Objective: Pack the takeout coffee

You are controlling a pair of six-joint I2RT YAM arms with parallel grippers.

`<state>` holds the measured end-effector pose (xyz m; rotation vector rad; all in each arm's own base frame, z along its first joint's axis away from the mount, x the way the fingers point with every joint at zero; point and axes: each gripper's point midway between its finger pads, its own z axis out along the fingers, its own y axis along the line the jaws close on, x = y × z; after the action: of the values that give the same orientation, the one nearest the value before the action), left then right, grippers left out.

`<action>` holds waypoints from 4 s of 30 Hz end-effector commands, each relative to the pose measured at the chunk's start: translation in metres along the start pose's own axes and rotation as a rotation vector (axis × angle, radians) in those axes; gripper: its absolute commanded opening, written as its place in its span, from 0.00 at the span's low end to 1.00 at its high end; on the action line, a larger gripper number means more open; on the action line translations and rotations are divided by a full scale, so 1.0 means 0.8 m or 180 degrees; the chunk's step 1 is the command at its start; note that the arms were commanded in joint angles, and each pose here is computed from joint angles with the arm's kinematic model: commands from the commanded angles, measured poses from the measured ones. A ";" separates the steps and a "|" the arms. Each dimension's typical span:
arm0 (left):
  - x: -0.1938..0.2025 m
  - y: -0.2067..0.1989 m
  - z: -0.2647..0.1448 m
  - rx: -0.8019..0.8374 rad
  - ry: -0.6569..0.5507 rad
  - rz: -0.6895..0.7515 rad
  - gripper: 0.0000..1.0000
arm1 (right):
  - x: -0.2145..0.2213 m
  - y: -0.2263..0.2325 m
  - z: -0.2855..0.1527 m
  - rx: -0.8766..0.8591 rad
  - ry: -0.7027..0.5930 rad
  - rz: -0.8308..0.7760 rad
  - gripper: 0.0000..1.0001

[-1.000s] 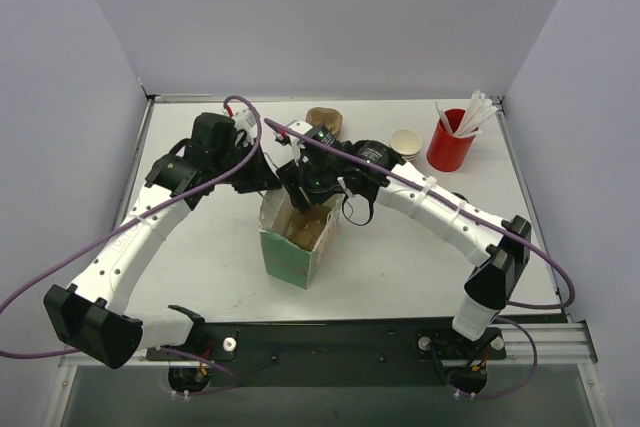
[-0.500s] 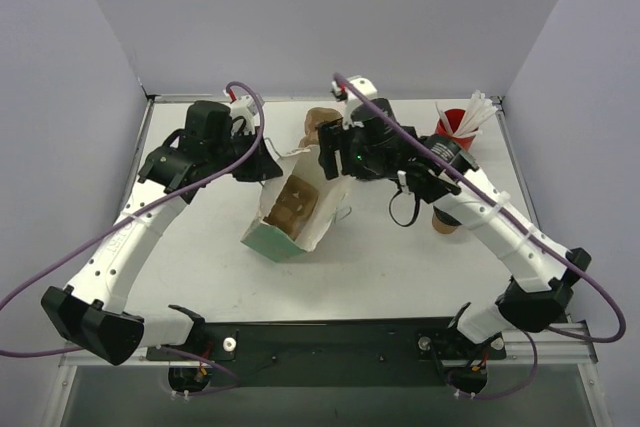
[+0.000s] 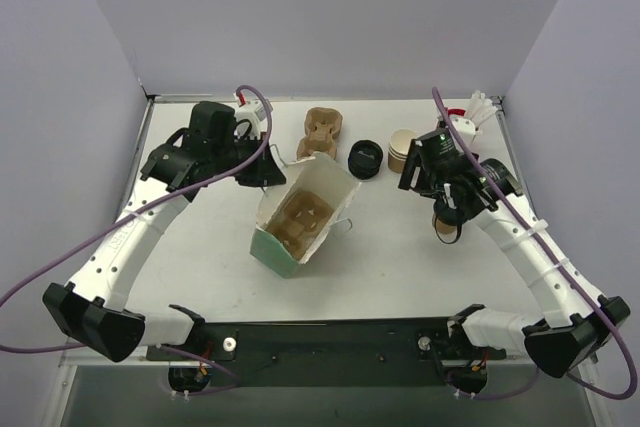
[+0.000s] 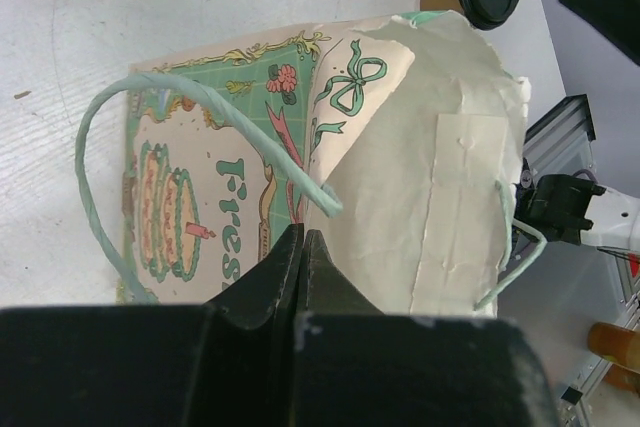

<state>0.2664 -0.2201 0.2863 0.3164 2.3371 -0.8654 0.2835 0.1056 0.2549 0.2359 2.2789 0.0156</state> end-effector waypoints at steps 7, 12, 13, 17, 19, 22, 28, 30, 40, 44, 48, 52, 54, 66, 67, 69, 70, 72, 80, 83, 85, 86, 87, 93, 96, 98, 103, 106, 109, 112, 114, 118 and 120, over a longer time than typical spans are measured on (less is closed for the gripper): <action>-0.032 -0.034 -0.016 0.0244 -0.0121 0.0136 0.00 | 0.066 -0.106 0.025 0.0905 0.0689 0.0617 0.79; -0.024 -0.035 -0.012 0.0259 -0.0003 0.0047 0.00 | 0.057 -0.131 0.031 0.1080 0.0728 0.0938 0.79; -0.022 -0.036 -0.011 0.0262 0.0008 0.0039 0.00 | 0.055 -0.133 0.033 0.1116 0.0719 0.0956 0.79; -0.015 -0.040 -0.014 0.0295 0.0062 -0.0025 0.00 | 0.048 -0.136 0.037 0.1115 0.0680 0.1089 0.82; -0.011 -0.035 -0.017 0.0225 0.0069 -0.0019 0.00 | 0.043 -0.138 0.044 0.1118 0.0660 0.1104 0.83; -0.005 -0.030 -0.015 0.0175 0.0098 -0.0045 0.00 | 0.046 -0.137 0.054 0.1130 0.0752 0.1083 0.83; 0.009 -0.015 -0.009 0.0035 0.0098 -0.0184 0.00 | 0.057 -0.126 0.077 0.1025 0.0864 0.1066 0.83; 0.017 -0.005 -0.004 -0.0070 0.0156 -0.0235 0.00 | 0.061 -0.126 0.085 0.1021 0.0908 0.1012 0.83; 0.018 0.013 -0.007 -0.0336 0.0085 -0.0264 0.04 | 0.062 -0.121 0.100 0.0870 0.0899 0.0897 0.84; 0.015 0.015 -0.009 -0.0389 0.0074 -0.0241 0.10 | 0.065 -0.119 0.106 0.0844 0.0942 0.0868 0.85; 0.013 0.016 -0.011 -0.0424 0.0071 -0.0218 0.13 | 0.071 -0.121 0.109 0.0883 0.0975 0.0862 0.85; 0.013 0.017 -0.010 -0.0431 0.0089 -0.0205 0.17 | 0.074 -0.128 0.108 0.0939 0.0988 0.0822 0.86; 0.012 0.016 -0.011 -0.0423 0.0083 -0.0202 0.16 | 0.082 -0.135 0.109 0.0982 0.1041 0.0809 0.88; 0.015 0.018 -0.013 -0.0445 0.0100 -0.0184 0.17 | 0.090 -0.158 0.132 0.0934 0.1050 0.0770 0.91; 0.015 0.018 -0.013 -0.0444 0.0096 -0.0183 0.17 | 0.091 -0.160 0.135 0.0928 0.1052 0.0755 0.92; 0.015 0.018 -0.014 -0.0450 0.0098 -0.0184 0.17 | 0.093 -0.159 0.138 0.0897 0.1063 0.0747 0.91; 0.015 0.018 -0.013 -0.0447 0.0104 -0.0186 0.17 | 0.094 -0.159 0.141 0.0886 0.1080 0.0729 0.92; 0.016 0.019 -0.012 -0.0449 0.0109 -0.0187 0.17 | 0.096 -0.158 0.144 0.0869 0.1109 0.0715 0.92; 0.014 0.018 -0.011 -0.0442 0.0117 -0.0189 0.17 | 0.103 -0.161 0.156 0.0915 0.1166 0.0721 0.91; 0.014 0.018 -0.011 -0.0448 0.0119 -0.0196 0.17 | 0.105 -0.166 0.156 0.0963 0.1175 0.0710 0.90; 0.014 0.019 -0.010 -0.0454 0.0121 -0.0197 0.17 | 0.108 -0.167 0.156 0.0976 0.1186 0.0710 0.90; 0.015 0.019 -0.010 -0.0452 0.0127 -0.0199 0.17 | 0.108 -0.167 0.157 0.0974 0.1194 0.0705 0.90; 0.016 0.019 -0.010 -0.0454 0.0132 -0.0200 0.17 | 0.110 -0.168 0.158 0.0980 0.1217 0.0696 0.90; 0.016 0.019 -0.008 -0.0455 0.0146 -0.0205 0.17 | 0.113 -0.169 0.157 0.0993 0.1223 0.0696 0.85; 0.016 0.020 -0.007 -0.0452 0.0153 -0.0202 0.17 | 0.115 -0.169 0.158 0.0987 0.1242 0.0696 0.82; 0.015 0.019 -0.007 -0.0450 0.0148 -0.0205 0.17 | 0.117 -0.168 0.158 0.0986 0.1267 0.0699 0.81; 0.015 0.019 -0.007 -0.0450 0.0148 -0.0205 0.17 | 0.119 -0.168 0.158 0.0987 0.1286 0.0702 0.78; 0.016 0.019 -0.007 -0.0449 0.0158 -0.0208 0.17 | 0.123 -0.170 0.158 0.1016 0.1349 0.0672 0.77; 0.016 0.020 -0.006 -0.0454 0.0157 -0.0208 0.17 | 0.124 -0.171 0.157 0.1028 0.1371 0.0666 0.77; 0.015 0.019 -0.006 -0.0447 0.0154 -0.0212 0.17 | 0.125 -0.171 0.156 0.1045 0.1416 0.0632 0.78; 0.016 0.020 -0.006 -0.0454 0.0156 -0.0213 0.17 | 0.126 -0.171 0.156 0.1048 0.1425 0.0630 0.80; 0.014 0.019 -0.007 -0.0446 0.0140 -0.0202 0.17 | 0.127 -0.172 0.156 0.1060 0.1431 0.0640 0.79; 0.014 0.019 -0.006 -0.0450 0.0148 -0.0205 0.17 | 0.129 -0.171 0.157 0.1050 0.1455 0.0636 0.78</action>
<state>0.2575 -0.2014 0.2568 0.1756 2.5046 -0.7107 0.3051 -0.0163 0.0965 0.6774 2.6067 -0.1748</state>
